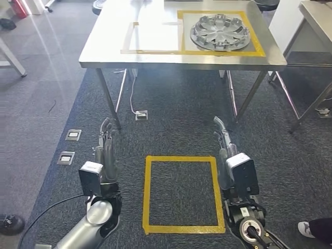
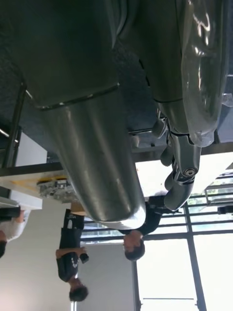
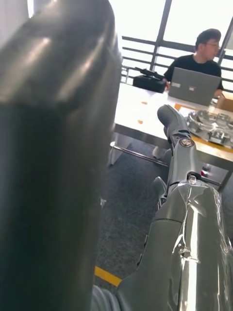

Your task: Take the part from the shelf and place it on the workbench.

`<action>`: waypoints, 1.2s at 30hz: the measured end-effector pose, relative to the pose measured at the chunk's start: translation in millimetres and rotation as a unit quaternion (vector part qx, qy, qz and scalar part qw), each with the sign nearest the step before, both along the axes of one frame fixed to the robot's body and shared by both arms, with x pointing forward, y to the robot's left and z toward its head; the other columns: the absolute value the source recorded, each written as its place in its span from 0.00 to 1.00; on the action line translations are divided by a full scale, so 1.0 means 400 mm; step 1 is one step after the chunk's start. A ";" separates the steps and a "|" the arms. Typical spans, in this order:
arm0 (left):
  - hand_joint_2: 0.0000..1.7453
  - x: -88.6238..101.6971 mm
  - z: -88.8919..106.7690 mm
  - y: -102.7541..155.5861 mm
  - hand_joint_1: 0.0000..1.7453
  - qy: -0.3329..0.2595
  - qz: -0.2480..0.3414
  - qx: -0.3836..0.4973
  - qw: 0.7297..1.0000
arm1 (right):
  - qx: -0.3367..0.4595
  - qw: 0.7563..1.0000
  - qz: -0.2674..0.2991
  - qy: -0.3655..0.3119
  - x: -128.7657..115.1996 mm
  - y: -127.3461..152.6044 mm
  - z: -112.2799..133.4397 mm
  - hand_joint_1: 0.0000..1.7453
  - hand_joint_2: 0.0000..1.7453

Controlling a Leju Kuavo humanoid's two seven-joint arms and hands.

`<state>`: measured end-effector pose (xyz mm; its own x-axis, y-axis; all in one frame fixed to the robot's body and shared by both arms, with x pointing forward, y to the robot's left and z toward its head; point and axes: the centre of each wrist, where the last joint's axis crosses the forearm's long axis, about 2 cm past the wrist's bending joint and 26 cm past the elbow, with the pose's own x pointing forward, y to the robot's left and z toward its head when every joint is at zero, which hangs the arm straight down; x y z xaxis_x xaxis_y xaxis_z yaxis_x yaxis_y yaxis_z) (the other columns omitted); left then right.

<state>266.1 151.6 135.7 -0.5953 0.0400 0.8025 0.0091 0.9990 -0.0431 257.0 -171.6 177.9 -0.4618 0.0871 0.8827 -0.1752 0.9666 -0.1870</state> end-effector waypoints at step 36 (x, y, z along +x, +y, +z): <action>0.00 -0.003 0.009 0.003 0.00 -0.008 -0.007 -0.003 1.000 | -0.005 1.000 -0.003 0.000 -0.011 0.008 -0.004 0.00 0.00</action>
